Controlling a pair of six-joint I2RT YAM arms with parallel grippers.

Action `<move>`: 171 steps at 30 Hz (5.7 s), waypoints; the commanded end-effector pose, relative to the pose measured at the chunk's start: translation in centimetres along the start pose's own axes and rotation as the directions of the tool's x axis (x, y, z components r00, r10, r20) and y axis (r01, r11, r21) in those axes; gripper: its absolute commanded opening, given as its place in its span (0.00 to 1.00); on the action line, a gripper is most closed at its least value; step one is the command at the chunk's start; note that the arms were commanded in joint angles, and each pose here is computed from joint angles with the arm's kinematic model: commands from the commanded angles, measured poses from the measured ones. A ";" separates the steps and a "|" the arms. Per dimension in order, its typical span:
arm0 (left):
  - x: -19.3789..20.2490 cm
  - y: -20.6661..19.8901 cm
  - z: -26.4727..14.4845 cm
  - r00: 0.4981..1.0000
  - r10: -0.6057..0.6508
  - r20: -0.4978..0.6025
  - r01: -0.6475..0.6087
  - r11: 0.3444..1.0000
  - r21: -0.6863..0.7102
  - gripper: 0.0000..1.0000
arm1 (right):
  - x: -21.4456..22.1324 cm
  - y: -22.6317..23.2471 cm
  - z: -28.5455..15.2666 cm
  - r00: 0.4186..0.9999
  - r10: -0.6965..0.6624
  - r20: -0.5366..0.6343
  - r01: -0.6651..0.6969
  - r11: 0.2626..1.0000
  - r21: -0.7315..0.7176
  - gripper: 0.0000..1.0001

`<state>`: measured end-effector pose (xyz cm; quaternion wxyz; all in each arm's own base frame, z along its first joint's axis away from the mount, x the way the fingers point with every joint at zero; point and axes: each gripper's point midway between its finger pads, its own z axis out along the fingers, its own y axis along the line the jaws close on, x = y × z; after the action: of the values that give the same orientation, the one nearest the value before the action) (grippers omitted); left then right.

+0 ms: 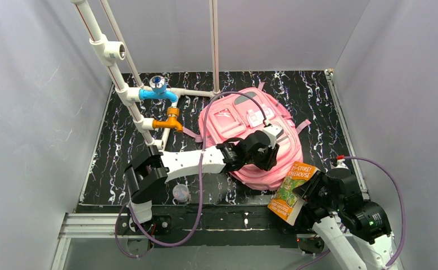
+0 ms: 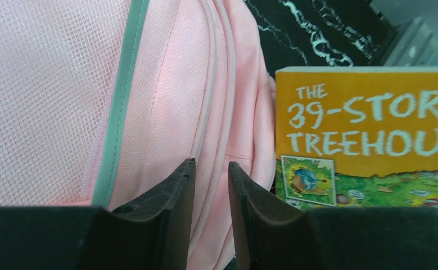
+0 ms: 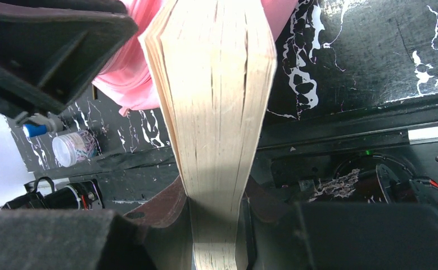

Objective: Pack the student bag
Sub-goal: Place the book in the student bag.

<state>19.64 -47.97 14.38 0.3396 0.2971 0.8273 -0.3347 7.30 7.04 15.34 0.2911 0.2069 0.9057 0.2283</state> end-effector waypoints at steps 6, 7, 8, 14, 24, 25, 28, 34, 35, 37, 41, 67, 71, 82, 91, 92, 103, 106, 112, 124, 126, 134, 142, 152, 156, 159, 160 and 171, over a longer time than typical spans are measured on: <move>1.8 -3.1 -0.1 0.970 0.245 0.007 -0.245 0.969 0.016 0.41 | -1.3 1.4 -0.7 0.999 0.016 0.051 -0.013 0.999 -0.047 0.01; 2.2 -3.4 -0.1 0.971 0.240 0.003 -0.240 0.970 0.026 0.44 | -1.3 1.5 -0.7 0.998 0.017 0.052 -0.014 0.999 -0.052 0.01; 2.4 -3.8 -0.1 0.972 0.236 0.000 -0.236 0.971 0.038 0.51 | -1.3 1.5 -0.7 0.999 0.016 0.052 -0.013 0.998 -0.057 0.01; 3.2 -2.9 1.2 0.948 0.317 -0.019 -0.317 0.946 -0.059 0.52 | -1.6 1.9 -1.1 0.998 0.013 0.058 -0.009 0.998 -0.067 0.01; 2.5 -1.9 2.0 0.933 0.361 -0.012 -0.359 0.925 -0.124 0.29 | -1.8 2.2 -1.3 0.998 0.015 0.064 -0.010 0.997 -0.078 0.01; 2.6 -2.0 2.0 0.934 0.357 -0.010 -0.356 0.927 -0.120 0.24 | -1.8 2.2 -1.3 0.998 0.014 0.065 -0.009 0.997 -0.078 0.01; 2.1 -2.8 1.5 0.944 0.331 0.012 -0.329 0.941 -0.080 0.18 | -1.8 2.2 -1.4 0.998 0.010 0.064 -0.005 0.997 -0.077 0.01; 1.1 -3.8 0.2 0.982 0.190 0.020 -0.191 0.980 0.048 0.12 | -1.8 2.4 -1.2 0.998 0.006 0.058 -0.001 0.996 -0.085 0.01; 0.9 -4.0 -0.1 0.987 0.159 0.020 -0.160 0.985 0.066 0.14 | -1.8 2.4 -1.2 0.998 0.007 0.058 -0.002 0.996 -0.084 0.01; 0.7 -4.0 -0.3 0.993 0.118 0.014 -0.119 0.989 0.093 0.16 | -1.8 2.4 -1.2 0.998 0.005 0.059 0.000 0.996 -0.085 0.01; 0.5 -3.7 -0.3 0.999 0.045 0.006 -0.045 0.989 0.140 0.19 | -1.8 2.5 -1.2 0.998 0.004 0.058 0.001 0.996 -0.092 0.01; -14.7 -4.6 -13.5 0.717 0.584 0.380 -0.441 0.803 -0.401 0.00 | -6.7 15.4 1.7 0.890 0.443 -0.108 -0.425 0.721 -0.547 0.01; -14.8 -4.9 -13.9 0.719 0.588 0.371 -0.460 0.803 -0.380 0.00 | -9.5 15.3 3.2 0.906 0.417 0.078 -0.302 0.764 -0.570 0.01; -13.2 -5.1 -14.4 0.764 0.560 0.321 -0.474 0.824 -0.311 0.00 | -13.4 16.4 4.8 0.804 0.573 0.156 -0.289 0.607 -0.740 0.01; -14.4 -5.6 -14.7 0.785 0.542 0.300 -0.475 0.838 -0.270 0.00 | -15.4 18.4 12.6 0.806 0.543 0.235 -0.204 0.628 -0.751 0.02; -14.1 -5.5 -14.5 0.801 0.526 0.287 -0.470 0.848 -0.244 0.00 | -15.2 17.5 14.1 0.803 0.541 0.249 -0.222 0.660 -0.718 0.15; -13.8 -4.9 -15.1 0.820 0.483 0.308 -0.432 0.874 -0.223 0.00 | -8.1 8.3 14.2 0.966 0.140 0.218 -0.097 0.975 -0.198 0.98; -13.6 -5.2 -14.9 0.821 0.479 0.310 -0.436 0.877 -0.201 0.00 | -6.6 8.1 13.5 0.978 0.089 0.189 -0.042 0.969 -0.242 0.98; -13.3 -5.7 -14.5 0.830 0.474 0.293 -0.442 0.880 -0.173 0.00 | -6.9 10.6 14.3 0.972 0.102 0.211 -0.009 0.917 -0.399 0.98; -11.7 -7.0 -15.0 0.859 0.434 0.270 -0.435 0.898 -0.059 0.00 | -17.9 18.3 15.4 0.769 0.343 0.540 0.083 0.783 -0.617 0.75; -11.5 -6.8 -15.1 0.860 0.426 0.281 -0.429 0.901 -0.054 0.00 | -17.9 18.6 16.4 0.768 0.351 0.535 0.086 0.772 -0.630 0.76; -11.1 -4.7 -14.8 0.869 0.404 0.285 -0.396 0.914 -0.089 0.00 | -9.1 9.7 17.9 0.944 0.174 0.279 -0.090 0.952 -0.291 0.98; -10.8 -3.2 -13.2 0.901 0.349 0.257 -0.332 0.937 -0.106 0.00 | -6.3 0.2 6.2 0.972 0.045 0.232 -0.082 0.985 0.150 0.99; -8.4 -2.6 -10.9 0.941 0.293 0.167 -0.280 0.955 -0.097 0.00 | -11.6 4.1 -0.8 0.915 -0.329 0.234 0.281 0.935 0.214 0.89; -6.6 -2.6 -9.8 0.959 0.274 0.078 -0.269 0.961 -0.065 0.00 | -10.1 9.5 -1.2 0.934 -0.294 0.203 0.312 0.948 -0.067 0.93; -5.4 -2.9 -10.2 0.967 0.251 0.037 -0.250 0.968 -0.030 0.10 | -9.1 13.5 -1.7 0.963 -0.214 0.167 0.253 0.928 -0.273 0.94; -5.0 -2.9 -10.9 0.969 0.246 0.025 -0.246 0.969 -0.018 0.22 | -9.2 13.8 -1.8 0.966 -0.199 0.168 0.240 0.929 -0.283 0.94; 2.9 2.0 -19.3 0.995 0.088 0.039 -0.085 0.994 -0.073 0.85 | -6.2 9.8 1.0 0.879 -0.472 -0.074 0.459 0.877 -0.144 0.98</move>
<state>13.22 -34.24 23.15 0.3755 0.3557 0.8048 -0.2911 16.09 11.07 22.92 0.3390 0.0217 0.9185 0.2024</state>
